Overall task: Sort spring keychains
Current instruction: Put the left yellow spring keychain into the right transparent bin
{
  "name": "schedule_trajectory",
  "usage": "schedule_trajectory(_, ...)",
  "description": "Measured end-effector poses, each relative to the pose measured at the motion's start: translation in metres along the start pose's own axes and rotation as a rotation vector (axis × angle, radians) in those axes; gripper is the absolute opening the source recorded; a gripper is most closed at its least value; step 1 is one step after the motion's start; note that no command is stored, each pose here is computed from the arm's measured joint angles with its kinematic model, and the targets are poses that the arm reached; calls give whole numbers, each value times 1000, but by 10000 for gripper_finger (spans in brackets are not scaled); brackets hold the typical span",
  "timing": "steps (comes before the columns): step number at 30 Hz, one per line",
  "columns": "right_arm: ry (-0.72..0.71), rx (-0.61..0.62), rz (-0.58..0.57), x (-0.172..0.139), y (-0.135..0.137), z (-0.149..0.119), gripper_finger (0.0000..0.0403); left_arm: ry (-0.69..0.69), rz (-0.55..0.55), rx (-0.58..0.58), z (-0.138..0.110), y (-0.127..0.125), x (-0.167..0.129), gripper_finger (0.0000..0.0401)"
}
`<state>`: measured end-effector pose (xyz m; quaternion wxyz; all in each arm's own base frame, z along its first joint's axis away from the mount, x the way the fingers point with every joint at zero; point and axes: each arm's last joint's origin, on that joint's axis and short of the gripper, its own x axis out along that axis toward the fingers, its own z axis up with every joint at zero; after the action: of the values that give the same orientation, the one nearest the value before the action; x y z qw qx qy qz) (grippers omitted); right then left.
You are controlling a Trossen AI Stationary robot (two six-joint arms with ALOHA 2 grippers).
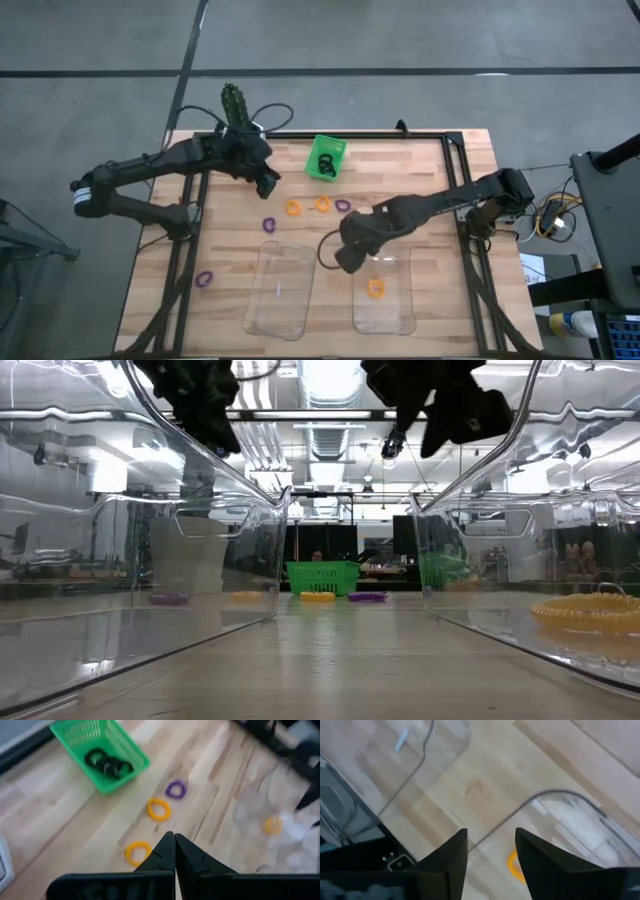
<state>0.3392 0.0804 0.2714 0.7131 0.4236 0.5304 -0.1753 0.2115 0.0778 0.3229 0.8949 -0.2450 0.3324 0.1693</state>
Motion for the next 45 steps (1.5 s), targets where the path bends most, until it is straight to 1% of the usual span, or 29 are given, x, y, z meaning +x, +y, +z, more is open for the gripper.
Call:
schedule_trajectory(4,-18,31,3,-2,0,4,152,138,-29,-5,-5,2,24,30)
schedule_trajectory(9,-19,73,5,-3,0,5,147,260,-8,-7,-8,7,60,81)
schedule_trajectory(12,-13,84,5,-3,1,2,142,317,8,21,-11,11,78,96)
schedule_trajectory(19,69,6,54,-6,8,-6,131,430,15,169,-21,20,119,98)
schedule_trajectory(22,66,6,52,-6,8,-6,128,453,60,223,-22,24,132,98)
schedule_trajectory(25,60,13,50,-6,7,-6,128,477,77,249,-24,27,143,98)
schedule_trajectory(30,45,17,42,-6,9,-9,129,528,94,246,-32,32,161,98)
schedule_trajectory(32,46,19,42,-5,9,-9,128,533,105,265,-33,34,166,98)
schedule_trajectory(34,45,19,43,-5,9,-9,127,530,151,281,-34,36,169,98)
schedule_trajectory(37,42,20,42,-5,9,-9,125,498,186,294,-32,37,173,98)
schedule_trajectory(41,42,23,42,-5,9,-9,125,470,177,300,-30,36,174,98)
schedule_trajectory(45,41,29,43,-5,9,-9,121,478,142,310,-30,35,174,98)
